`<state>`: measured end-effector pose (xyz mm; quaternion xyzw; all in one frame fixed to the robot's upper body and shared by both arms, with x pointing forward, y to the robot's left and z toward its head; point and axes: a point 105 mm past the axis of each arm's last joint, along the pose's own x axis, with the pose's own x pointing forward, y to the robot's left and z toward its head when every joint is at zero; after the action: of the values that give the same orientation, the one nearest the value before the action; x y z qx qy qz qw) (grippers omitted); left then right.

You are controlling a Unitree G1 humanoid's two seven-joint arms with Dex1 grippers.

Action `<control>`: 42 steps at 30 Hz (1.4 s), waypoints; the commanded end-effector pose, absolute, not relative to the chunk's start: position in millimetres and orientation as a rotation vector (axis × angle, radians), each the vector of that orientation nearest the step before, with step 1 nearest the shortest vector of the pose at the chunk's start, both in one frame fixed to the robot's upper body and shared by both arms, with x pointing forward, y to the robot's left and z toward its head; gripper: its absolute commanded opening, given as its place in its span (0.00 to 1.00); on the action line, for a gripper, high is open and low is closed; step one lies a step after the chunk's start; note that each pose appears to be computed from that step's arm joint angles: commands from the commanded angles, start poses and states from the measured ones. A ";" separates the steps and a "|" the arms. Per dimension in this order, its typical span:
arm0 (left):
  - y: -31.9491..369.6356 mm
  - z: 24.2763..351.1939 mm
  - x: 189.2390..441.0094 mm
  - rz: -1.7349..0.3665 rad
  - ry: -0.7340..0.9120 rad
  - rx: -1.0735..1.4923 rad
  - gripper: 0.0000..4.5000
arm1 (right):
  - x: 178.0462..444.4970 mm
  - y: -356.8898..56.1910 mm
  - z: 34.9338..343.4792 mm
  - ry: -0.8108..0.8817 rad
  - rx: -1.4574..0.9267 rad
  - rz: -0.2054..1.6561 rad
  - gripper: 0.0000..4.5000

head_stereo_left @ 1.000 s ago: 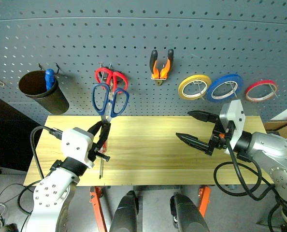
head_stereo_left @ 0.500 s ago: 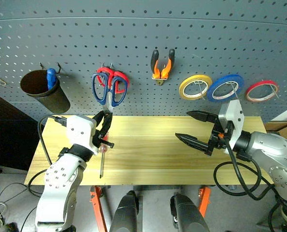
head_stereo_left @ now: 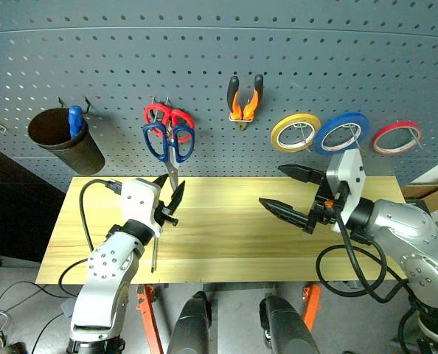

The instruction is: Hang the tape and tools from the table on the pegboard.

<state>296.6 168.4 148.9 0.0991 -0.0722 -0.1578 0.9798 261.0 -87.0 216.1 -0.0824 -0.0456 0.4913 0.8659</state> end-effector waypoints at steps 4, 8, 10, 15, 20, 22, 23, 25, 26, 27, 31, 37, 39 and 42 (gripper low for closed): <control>201.6 95.4 284.1 -0.198 0.139 0.224 0.96 | 247.4 -70.2 207.6 -0.065 -0.187 1.072 1.00; 241.9 57.7 285.4 -0.015 0.418 0.228 1.00 | 248.3 -63.3 180.1 0.125 -0.155 1.037 1.00; 256.4 40.9 286.0 0.048 0.554 0.190 1.00 | 250.2 -60.6 173.5 0.184 -0.134 1.019 1.00; 254.0 28.5 302.3 0.013 0.668 0.149 1.00 | 255.4 -52.9 175.7 0.200 -0.133 0.998 1.00; 240.2 27.9 322.2 -0.034 0.699 0.117 1.00 | 252.1 -45.6 177.6 0.196 -0.164 1.026 1.00; 239.0 28.4 328.9 -0.023 0.705 0.086 1.00 | 250.8 -43.8 178.3 0.194 -0.177 1.037 1.00; 239.0 27.7 330.5 -0.018 0.713 0.076 1.00 | 250.4 -43.4 178.3 0.194 -0.180 1.039 1.00; 241.6 26.1 332.8 0.014 0.727 0.041 1.00 | 250.1 -43.0 178.4 0.194 -0.184 1.040 1.00; 243.7 25.1 333.4 0.032 0.734 0.025 1.00 | 250.0 -42.9 178.5 0.194 -0.185 1.040 1.00; 245.5 24.4 333.9 0.046 0.740 0.015 1.00 | 249.9 -42.8 178.7 0.193 -0.187 1.041 1.00; 246.5 21.9 336.9 0.064 0.758 -0.030 0.96 | 250.4 -42.5 180.1 0.191 -0.207 1.049 1.00; 246.4 23.6 341.7 0.049 0.748 -0.015 0.60 | 253.4 -43.6 184.1 0.180 -0.243 1.057 1.00; 247.3 23.0 340.9 0.048 0.750 -0.007 0.46 | 254.0 -43.5 186.8 0.162 -0.247 1.062 1.00; 251.0 23.2 337.8 0.051 0.738 0.012 0.25 | 253.9 -41.2 196.9 0.071 -0.285 1.079 1.00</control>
<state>345.8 245.6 31.6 -0.0028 0.3495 0.0210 0.9367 258.3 -45.5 179.7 -0.1160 0.0879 0.4982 0.8548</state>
